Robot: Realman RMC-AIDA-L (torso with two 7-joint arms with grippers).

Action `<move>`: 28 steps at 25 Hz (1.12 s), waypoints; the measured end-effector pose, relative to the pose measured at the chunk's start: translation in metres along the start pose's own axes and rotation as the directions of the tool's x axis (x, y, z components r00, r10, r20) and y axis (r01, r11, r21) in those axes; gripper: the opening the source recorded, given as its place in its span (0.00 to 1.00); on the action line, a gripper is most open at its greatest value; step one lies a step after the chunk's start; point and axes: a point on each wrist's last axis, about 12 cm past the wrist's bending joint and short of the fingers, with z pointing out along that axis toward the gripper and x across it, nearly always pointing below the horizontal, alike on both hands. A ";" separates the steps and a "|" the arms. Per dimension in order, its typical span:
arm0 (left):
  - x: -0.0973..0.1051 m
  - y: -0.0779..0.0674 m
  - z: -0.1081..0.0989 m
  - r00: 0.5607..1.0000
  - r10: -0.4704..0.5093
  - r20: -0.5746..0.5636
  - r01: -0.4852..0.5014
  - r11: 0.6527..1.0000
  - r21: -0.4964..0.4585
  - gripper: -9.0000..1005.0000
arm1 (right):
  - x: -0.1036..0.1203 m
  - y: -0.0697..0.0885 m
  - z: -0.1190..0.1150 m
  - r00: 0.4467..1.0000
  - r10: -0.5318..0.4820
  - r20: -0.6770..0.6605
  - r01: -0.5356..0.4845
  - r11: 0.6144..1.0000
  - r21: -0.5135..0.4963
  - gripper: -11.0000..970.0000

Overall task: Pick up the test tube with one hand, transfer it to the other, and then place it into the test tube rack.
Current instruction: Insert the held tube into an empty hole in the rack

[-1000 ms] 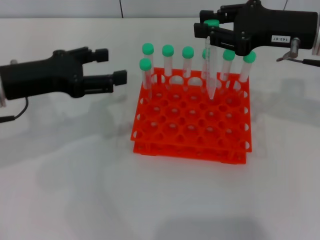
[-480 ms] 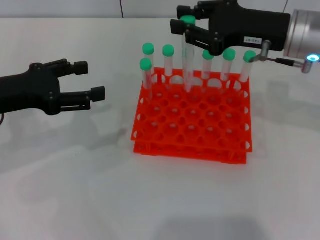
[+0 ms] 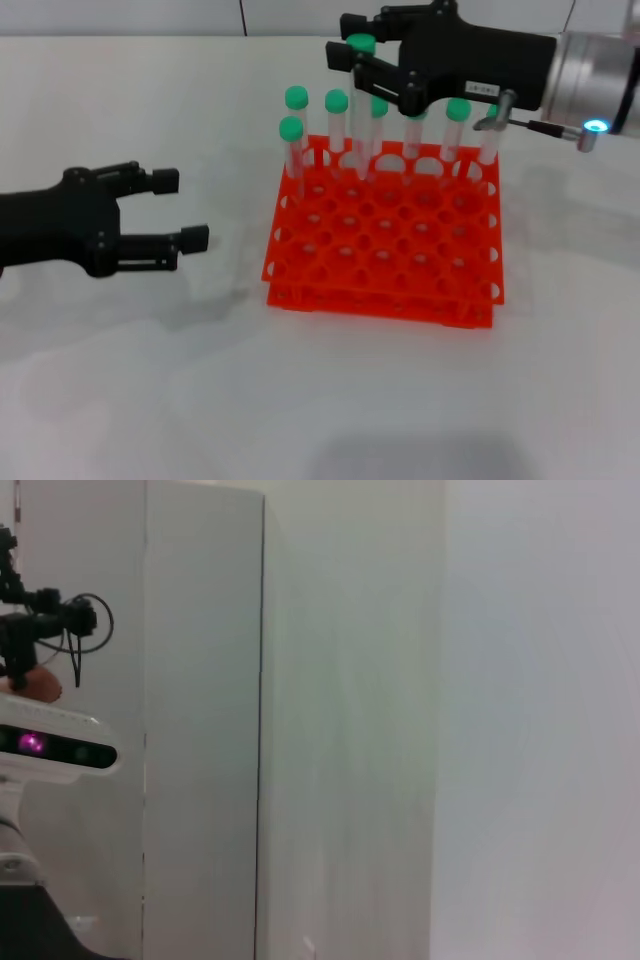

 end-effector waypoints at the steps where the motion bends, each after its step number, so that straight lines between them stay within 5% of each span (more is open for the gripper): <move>1: 0.001 -0.001 0.000 1.000 0.001 -0.002 -0.001 1.000 0.010 0.87 | 0.001 0.000 0.003 1.000 -0.009 -0.009 0.009 1.000 0.005 0.30; 13: 0.005 -0.005 -0.001 1.000 0.011 -0.013 -0.010 0.999 0.042 0.87 | 0.009 -0.002 0.016 0.996 -0.058 -0.064 0.062 0.996 0.056 0.30; 28: 0.006 -0.004 0.001 1.000 0.020 -0.021 -0.019 0.999 0.041 0.87 | 0.016 -0.003 0.017 0.999 0.010 0.034 -0.014 0.993 0.116 0.30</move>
